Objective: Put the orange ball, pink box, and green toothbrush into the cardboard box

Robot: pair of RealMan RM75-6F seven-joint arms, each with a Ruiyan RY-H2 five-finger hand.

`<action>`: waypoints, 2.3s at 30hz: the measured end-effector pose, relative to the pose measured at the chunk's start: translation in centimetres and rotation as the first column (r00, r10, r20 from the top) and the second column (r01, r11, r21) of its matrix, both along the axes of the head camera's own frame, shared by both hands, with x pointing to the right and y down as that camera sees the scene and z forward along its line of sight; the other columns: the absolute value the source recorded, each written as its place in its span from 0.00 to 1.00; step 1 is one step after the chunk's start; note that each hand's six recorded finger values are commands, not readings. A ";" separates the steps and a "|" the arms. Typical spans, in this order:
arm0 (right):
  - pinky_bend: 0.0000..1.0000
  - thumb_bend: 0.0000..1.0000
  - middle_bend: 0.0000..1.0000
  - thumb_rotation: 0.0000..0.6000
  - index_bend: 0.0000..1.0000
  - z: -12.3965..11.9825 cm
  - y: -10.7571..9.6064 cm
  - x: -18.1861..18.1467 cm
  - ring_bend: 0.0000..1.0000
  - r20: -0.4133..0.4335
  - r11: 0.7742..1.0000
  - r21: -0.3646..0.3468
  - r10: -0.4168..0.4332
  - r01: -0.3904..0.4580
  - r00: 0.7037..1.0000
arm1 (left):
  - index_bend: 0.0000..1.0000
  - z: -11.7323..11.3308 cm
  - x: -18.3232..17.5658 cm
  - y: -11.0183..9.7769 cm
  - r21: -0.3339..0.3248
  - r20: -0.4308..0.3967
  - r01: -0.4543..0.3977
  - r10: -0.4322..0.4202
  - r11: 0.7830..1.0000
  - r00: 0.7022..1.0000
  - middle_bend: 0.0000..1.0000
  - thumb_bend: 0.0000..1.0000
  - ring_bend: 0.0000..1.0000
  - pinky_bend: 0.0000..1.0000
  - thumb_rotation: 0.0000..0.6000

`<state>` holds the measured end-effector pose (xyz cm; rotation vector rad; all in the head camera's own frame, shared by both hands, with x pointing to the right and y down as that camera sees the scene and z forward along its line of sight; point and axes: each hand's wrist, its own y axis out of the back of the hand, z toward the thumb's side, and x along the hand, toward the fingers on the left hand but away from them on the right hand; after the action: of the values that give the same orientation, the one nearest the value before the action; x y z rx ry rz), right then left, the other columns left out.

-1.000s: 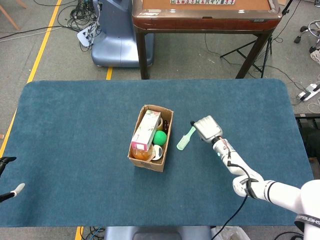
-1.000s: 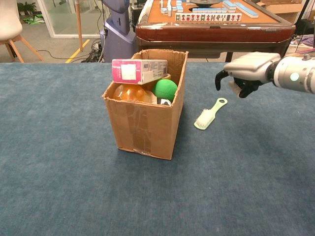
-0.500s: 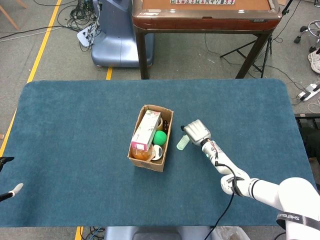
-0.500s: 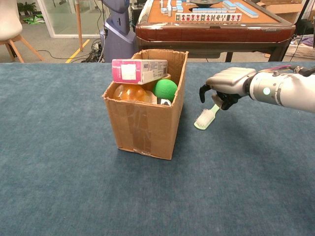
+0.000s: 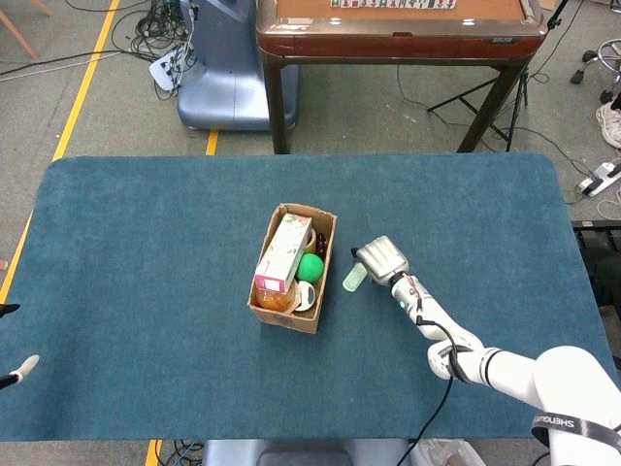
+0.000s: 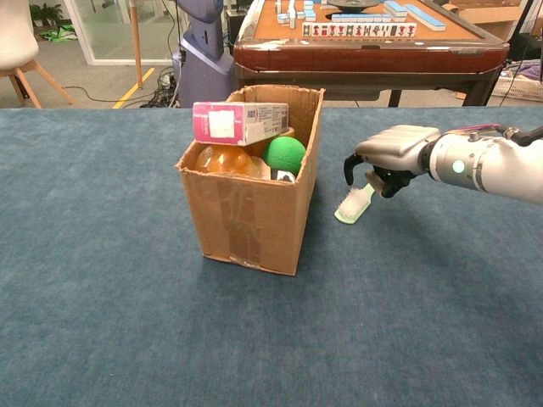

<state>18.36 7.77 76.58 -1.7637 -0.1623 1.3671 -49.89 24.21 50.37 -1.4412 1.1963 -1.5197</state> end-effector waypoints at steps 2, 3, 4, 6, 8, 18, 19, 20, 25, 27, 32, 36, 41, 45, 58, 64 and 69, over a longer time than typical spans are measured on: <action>1.00 1.00 1.00 1.00 0.31 0.1 0.1 0.1 1.00 -0.002 1.000 -0.002 0.000 0.000 1.000 | 0.26 0.0 0.0 0.0 0.001 0.000 0.000 0.000 1.000 1.000 0.28 0.11 0.26 0.42 1.00; 1.00 1.00 1.00 1.00 0.31 0.1 0.1 0.1 1.00 -0.003 1.000 -0.003 -0.002 0.002 1.000 | 0.26 0.0 0.0 0.0 0.001 0.000 -0.001 0.001 1.000 1.000 0.28 0.11 0.26 0.42 1.00; 1.00 1.00 1.00 1.00 0.31 0.2 0.2 0.2 1.00 -0.003 1.000 -0.004 -0.002 0.002 1.000 | 0.26 0.0 0.0 0.0 0.000 0.000 -0.001 0.001 1.000 1.000 0.28 0.11 0.26 0.42 1.00; 1.00 1.00 1.00 1.00 0.31 0.2 0.2 0.2 1.00 -0.002 1.000 -0.004 -0.001 0.001 1.000 | 0.26 0.0 0.0 0.0 0.000 0.000 -0.002 0.002 1.000 1.000 0.28 0.11 0.26 0.42 1.00; 1.00 1.00 1.00 1.00 0.31 0.2 0.2 0.2 1.00 -0.001 1.000 -0.004 0.000 0.000 1.000 | 0.26 -0.1 0.0 0.0 0.002 0.000 -0.002 0.002 1.000 1.000 0.28 0.11 0.26 0.42 1.00; 1.00 1.00 1.00 1.00 0.31 0.4 0.5 0.5 1.00 -0.011 1.000 -0.012 -0.005 0.005 1.000 | 0.26 -0.2 -0.1 0.0 0.004 -0.001 0.000 0.000 1.000 1.000 0.28 0.11 0.26 0.42 1.00; 1.00 1.00 1.00 1.00 0.31 0.4 0.6 0.6 1.00 -0.012 1.000 -0.013 -0.006 0.006 1.000 | 0.26 -0.2 0.0 0.0 0.004 -0.001 0.000 0.000 1.000 1.000 0.28 0.11 0.26 0.42 1.00; 1.00 1.00 1.00 1.00 0.31 0.5 0.7 0.7 1.00 -0.014 1.000 -0.014 -0.007 0.007 1.000 | 0.26 -0.2 -0.1 0.0 0.005 0.000 0.000 0.000 1.000 1.000 0.28 0.11 0.26 0.42 1.00; 1.00 1.00 1.00 1.00 0.31 0.5 1.0 1.2 1.00 -0.022 1.000 -0.020 -0.005 0.005 1.000 | 0.26 -0.2 -0.1 0.0 0.002 0.000 0.002 -0.002 1.000 1.000 0.28 0.11 0.26 0.42 1.00; 1.00 1.00 1.00 1.00 0.31 0.5 1.0 1.4 1.00 -0.023 1.000 -0.021 -0.004 0.004 1.000 | 0.26 -0.1 -0.1 0.0 0.001 0.001 0.002 -0.002 1.000 1.000 0.28 0.11 0.26 0.42 1.00; 1.00 1.00 1.00 1.00 0.31 0.2 1.2 1.9 1.00 -0.026 1.000 -0.020 -0.003 0.003 1.000 | 0.26 -0.1 -0.1 0.0 -0.001 0.002 0.002 -0.002 1.000 1.000 0.28 0.11 0.26 0.42 1.00; 1.00 1.00 1.00 1.00 0.31 -0.1 1.5 2.7 1.00 -0.034 1.000 -0.023 -0.004 0.003 0.999 | 0.26 0.0 -0.1 0.0 -0.002 0.004 0.003 -0.003 1.000 1.000 0.28 0.11 0.26 0.42 1.00; 1.00 1.00 1.00 1.00 0.32 -0.3 2.0 3.7 1.00 -0.055 0.999 -0.035 -0.006 0.004 0.998 | 0.26 0.0 -0.1 0.0 -0.005 0.005 0.001 -0.001 1.000 1.000 0.28 0.11 0.26 0.42 1.00; 1.00 1.00 1.00 1.00 0.34 -0.5 2.6 4.4 1.00 -0.070 0.999 -0.048 -0.011 0.008 0.997 | 0.26 0.1 -0.1 0.0 -0.008 0.007 0.000 0.000 1.000 1.000 0.28 0.11 0.26 0.42 1.00; 1.00 1.00 1.00 1.00 0.38 -1.5 4.2 6.0 1.00 -0.118 0.997 -0.074 -0.029 0.020 0.993 | 0.26 0.3 0.0 0.0 -0.017 0.006 -0.002 0.002 1.000 1.000 0.28 0.11 0.26 0.42 1.00; 1.00 1.00 1.00 1.00 0.43 -2.2 4.7 7.0 1.00 -0.155 0.996 -0.085 -0.025 0.012 0.988 | 0.26 0.4 0.1 0.1 -0.021 0.005 -0.003 0.003 1.000 1.000 0.28 0.11 0.26 0.42 1.00; 1.00 1.00 1.00 1.00 0.46 -3.3 4.7 7.6 1.00 -0.172 0.997 -0.076 -0.014 0.001 0.985 | 0.26 0.5 0.1 0.1 -0.026 0.006 -0.005 0.006 1.000 1.000 0.28 0.11 0.26 0.42 1.00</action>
<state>25.96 12.44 73.27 -1.6956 -0.0089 1.5300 -49.76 24.30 50.89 -1.4545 1.1720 -1.5402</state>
